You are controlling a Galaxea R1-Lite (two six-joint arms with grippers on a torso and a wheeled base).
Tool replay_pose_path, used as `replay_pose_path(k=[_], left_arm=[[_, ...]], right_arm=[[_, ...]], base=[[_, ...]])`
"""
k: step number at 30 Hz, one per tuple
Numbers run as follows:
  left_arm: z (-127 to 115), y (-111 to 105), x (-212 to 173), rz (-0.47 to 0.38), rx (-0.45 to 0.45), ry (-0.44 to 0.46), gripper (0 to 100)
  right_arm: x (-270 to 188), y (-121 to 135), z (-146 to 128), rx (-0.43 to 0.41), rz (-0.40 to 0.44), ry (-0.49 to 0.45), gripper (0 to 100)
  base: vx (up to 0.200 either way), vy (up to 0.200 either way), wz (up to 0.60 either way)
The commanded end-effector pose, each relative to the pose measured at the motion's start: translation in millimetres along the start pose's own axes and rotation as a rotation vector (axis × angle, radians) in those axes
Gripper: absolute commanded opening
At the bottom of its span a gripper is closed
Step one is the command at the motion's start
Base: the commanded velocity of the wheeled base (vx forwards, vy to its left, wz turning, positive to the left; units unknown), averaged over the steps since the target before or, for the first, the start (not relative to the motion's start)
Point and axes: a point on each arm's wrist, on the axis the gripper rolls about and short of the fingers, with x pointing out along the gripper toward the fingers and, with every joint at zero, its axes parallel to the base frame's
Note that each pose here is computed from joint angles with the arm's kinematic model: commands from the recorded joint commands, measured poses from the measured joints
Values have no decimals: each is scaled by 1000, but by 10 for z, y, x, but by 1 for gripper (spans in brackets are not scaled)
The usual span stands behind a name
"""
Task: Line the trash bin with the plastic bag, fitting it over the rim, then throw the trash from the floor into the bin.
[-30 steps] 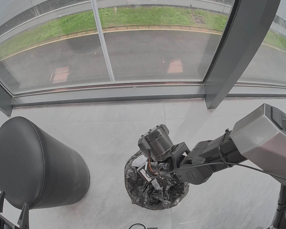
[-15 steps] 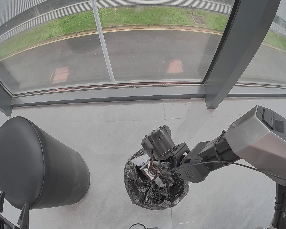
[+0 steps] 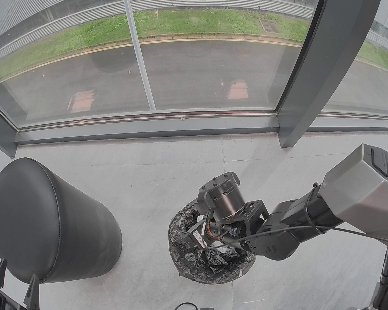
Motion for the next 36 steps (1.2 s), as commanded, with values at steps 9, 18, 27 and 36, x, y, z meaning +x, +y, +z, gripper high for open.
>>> replay_pose_path(k=[9,18,27,36], left_arm=[[-52,2,1,0,0,3,100],[-52,2,1,2,0,3,100],[-52,2,1,0,0,3,100],[-52,2,1,2,0,3,100]], right_arm=[[59,132,-262,-20,32,-3,0],[136,124,-409,-23,28,47,0],[419,-5,-598,-9,-12,107,0],[541,-161,-556,21,-43,63,0]], base=[[0,0,0],[0,0,0],[0,0,0],[0,0,0]])
